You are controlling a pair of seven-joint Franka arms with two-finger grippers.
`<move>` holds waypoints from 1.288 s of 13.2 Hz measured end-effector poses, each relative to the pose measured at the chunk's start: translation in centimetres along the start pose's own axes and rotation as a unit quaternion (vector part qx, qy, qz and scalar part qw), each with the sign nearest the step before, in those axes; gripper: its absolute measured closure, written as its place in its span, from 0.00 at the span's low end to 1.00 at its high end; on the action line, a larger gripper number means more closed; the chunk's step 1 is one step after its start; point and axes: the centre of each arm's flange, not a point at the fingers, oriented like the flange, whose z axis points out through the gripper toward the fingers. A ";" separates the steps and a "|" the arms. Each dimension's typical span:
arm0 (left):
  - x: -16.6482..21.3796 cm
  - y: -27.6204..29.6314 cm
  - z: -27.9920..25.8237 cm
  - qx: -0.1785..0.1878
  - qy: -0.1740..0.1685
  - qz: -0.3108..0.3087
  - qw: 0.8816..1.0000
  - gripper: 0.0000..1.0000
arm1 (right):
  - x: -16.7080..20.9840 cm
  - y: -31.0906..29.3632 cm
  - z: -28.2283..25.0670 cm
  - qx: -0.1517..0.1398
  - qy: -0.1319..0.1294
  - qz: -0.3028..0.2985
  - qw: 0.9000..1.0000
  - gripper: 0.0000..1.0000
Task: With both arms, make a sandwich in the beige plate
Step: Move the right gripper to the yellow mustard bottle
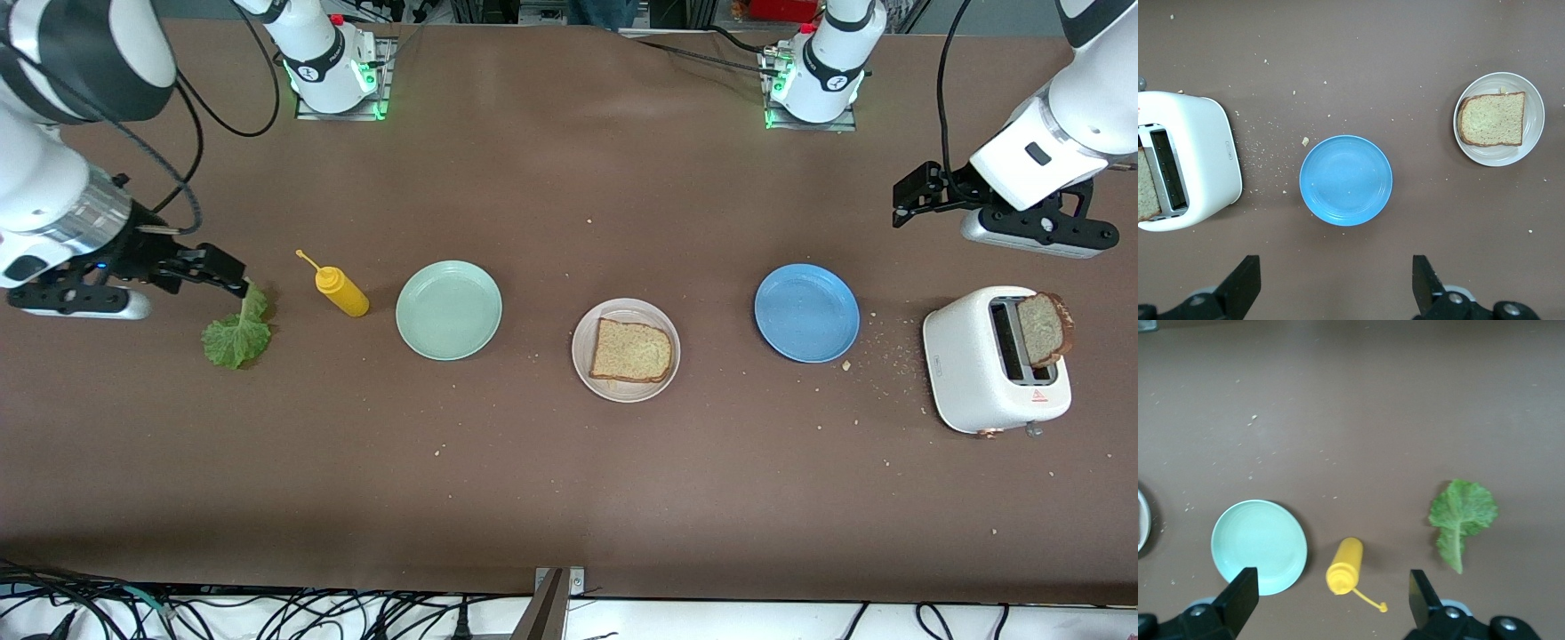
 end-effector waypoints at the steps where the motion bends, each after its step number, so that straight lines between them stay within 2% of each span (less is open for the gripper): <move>1: 0.0 0.0 0.0 0.000 0.000 0.000 1.000 0.00 | 0.0 -0.3 0.6 -0.001 -0.005 -0.016 1.000 0.00; 3: 0.0 0.0 0.0 0.000 0.000 0.000 1.000 0.00 | 0.0 0.1 2.1 -0.003 -0.020 -0.065 0.998 0.00; 5: 0.0 0.0 0.0 0.000 0.000 0.000 1.000 0.00 | -0.3 0.9 3.5 -0.001 -0.037 -0.138 0.990 0.00; 6: 0.0 0.0 0.0 0.000 0.000 0.000 1.000 0.00 | -0.4 1.5 4.1 0.008 -0.043 -0.179 0.983 0.00; 8: 0.0 0.0 0.0 0.000 0.000 0.000 1.000 0.00 | -1.1 3.3 5.2 0.051 -0.052 -0.259 0.963 0.00; 10: 0.0 0.0 0.0 0.000 0.000 0.000 1.000 0.00 | -2.4 6.2 6.5 0.105 -0.049 -0.342 0.933 0.00; 12: 0.0 0.0 0.0 0.000 0.000 0.000 1.000 0.00 | -3.9 10.3 8.4 0.160 -0.032 -0.418 0.894 0.00; 15: 0.0 0.0 0.0 0.000 0.000 0.000 1.000 0.00 | -7.1 15.6 13.1 0.251 0.015 -0.499 0.829 0.00; 17: 0.0 0.0 0.0 0.000 0.000 0.000 1.000 0.00 | -9.2 17.4 16.5 0.294 0.054 -0.538 0.788 0.00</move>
